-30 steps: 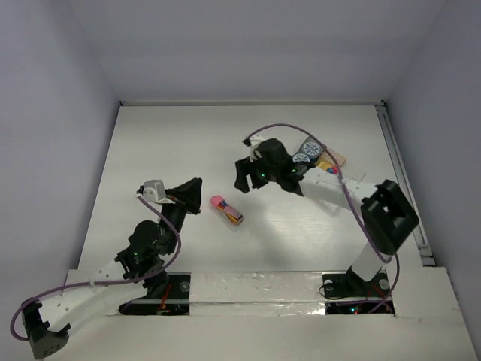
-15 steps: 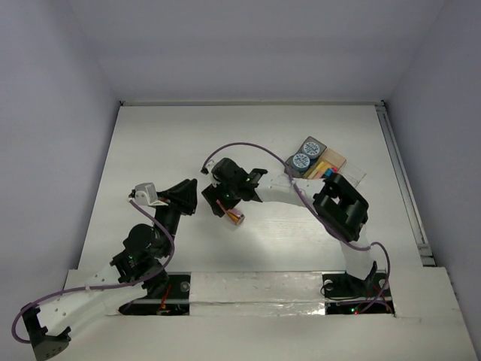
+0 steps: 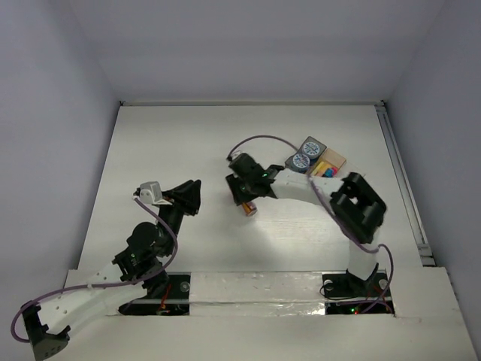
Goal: Sort the stationery into containers
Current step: Pick up the stationery from the center of the board, then place the stationery in the storage box.
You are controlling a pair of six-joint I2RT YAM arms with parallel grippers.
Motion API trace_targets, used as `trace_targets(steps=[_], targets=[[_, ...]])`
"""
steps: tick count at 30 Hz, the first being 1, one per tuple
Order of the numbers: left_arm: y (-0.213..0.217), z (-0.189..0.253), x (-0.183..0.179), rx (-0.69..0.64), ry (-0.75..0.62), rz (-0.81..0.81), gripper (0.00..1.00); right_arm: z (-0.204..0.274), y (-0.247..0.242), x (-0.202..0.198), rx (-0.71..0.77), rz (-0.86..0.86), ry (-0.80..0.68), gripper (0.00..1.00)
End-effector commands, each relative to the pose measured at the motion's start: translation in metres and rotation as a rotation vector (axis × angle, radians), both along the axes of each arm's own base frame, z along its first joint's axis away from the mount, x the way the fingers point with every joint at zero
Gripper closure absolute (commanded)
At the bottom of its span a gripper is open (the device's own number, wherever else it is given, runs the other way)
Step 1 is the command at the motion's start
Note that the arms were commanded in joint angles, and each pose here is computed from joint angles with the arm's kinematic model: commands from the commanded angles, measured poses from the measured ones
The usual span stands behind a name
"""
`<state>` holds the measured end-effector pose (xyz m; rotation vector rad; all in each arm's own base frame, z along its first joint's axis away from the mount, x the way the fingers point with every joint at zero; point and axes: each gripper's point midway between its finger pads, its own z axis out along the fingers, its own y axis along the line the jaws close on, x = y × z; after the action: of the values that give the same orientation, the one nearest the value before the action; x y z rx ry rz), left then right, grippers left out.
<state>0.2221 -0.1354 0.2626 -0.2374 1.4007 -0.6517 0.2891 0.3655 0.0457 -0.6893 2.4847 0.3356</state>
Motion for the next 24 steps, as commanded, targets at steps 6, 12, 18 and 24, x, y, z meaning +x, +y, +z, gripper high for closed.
trace_targets(steps=[6,12,18,24], targets=[[-0.031,0.002,-0.001,-0.006,-0.014,-0.121,0.73,0.142,-0.214,0.098,0.338,-0.794,-0.41,0.83],[-0.048,-0.004,0.0,0.032,0.004,-0.181,0.71,0.127,-0.34,0.074,0.388,-1.16,-0.485,0.83],[-0.05,-0.005,-0.001,0.04,0.001,-0.19,0.7,0.116,-0.374,0.065,0.329,-1.238,-0.475,0.81],[-0.042,-0.003,-0.001,0.031,-0.006,-0.161,0.7,0.093,-0.383,0.059,0.254,-1.249,-0.437,0.79]])
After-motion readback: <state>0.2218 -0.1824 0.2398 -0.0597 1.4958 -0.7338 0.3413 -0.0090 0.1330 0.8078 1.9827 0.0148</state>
